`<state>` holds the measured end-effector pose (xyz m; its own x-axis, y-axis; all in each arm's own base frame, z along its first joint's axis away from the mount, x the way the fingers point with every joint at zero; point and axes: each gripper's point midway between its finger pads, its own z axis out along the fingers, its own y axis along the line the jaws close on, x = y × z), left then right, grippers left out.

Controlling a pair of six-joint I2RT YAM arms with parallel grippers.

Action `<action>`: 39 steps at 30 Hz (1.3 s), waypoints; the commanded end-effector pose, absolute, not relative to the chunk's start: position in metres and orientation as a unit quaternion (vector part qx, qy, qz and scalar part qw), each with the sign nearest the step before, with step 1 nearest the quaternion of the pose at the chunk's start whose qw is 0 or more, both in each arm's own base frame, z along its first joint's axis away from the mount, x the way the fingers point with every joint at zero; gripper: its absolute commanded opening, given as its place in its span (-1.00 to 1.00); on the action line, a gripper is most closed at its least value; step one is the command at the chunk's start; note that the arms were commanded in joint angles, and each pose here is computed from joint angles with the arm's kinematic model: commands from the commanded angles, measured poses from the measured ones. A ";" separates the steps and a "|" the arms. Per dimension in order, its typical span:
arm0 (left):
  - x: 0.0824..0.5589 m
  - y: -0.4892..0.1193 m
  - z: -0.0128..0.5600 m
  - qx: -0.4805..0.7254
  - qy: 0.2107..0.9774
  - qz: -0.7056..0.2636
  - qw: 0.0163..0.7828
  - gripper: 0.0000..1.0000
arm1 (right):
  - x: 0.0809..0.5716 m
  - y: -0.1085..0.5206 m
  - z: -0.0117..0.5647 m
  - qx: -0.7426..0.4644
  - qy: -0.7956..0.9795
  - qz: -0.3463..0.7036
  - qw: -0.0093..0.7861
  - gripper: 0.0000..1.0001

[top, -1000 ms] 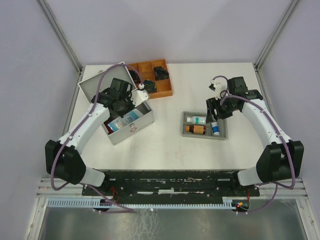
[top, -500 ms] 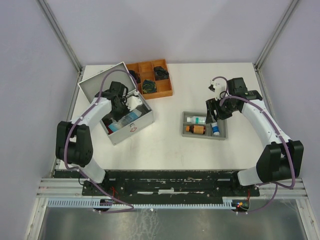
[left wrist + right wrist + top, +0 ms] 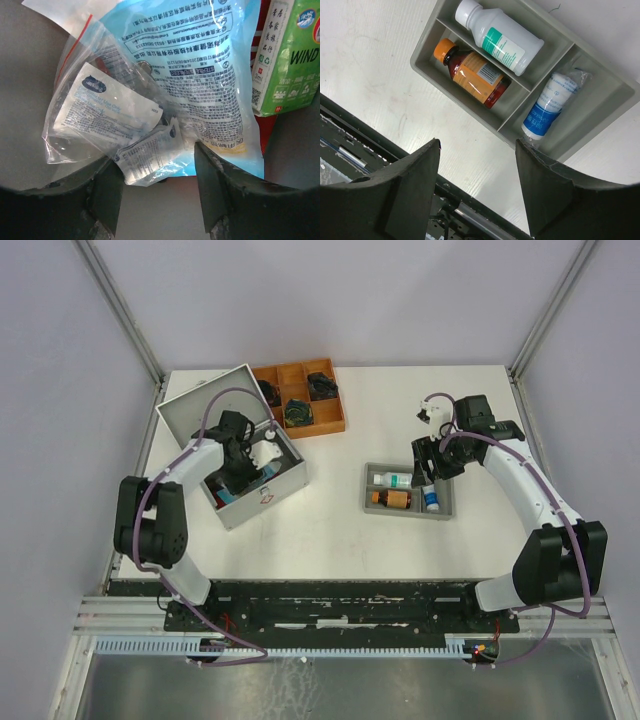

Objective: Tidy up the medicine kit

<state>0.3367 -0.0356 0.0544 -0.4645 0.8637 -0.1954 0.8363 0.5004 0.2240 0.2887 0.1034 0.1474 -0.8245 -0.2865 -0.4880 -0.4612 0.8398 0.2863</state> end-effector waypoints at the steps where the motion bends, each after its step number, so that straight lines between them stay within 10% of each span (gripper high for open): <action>1: 0.338 -0.038 0.076 0.500 0.848 0.051 0.170 0.31 | 0.295 0.100 0.156 -0.208 0.927 0.188 0.248 0.41; 17: 0.354 -0.054 0.195 0.333 0.856 0.047 0.392 0.60 | 0.330 0.001 0.107 -0.137 0.969 -0.028 0.203 0.44; 39: 0.318 0.040 0.136 0.100 0.934 0.066 0.336 0.48 | 0.335 0.008 0.042 -0.123 0.985 0.003 0.123 0.38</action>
<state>0.3066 0.0431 0.1397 -0.7524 0.3178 -0.5770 0.1919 0.9437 0.2694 0.3256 0.0022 0.0369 -0.9475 -0.2422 -0.2088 -0.2381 0.9702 -0.0451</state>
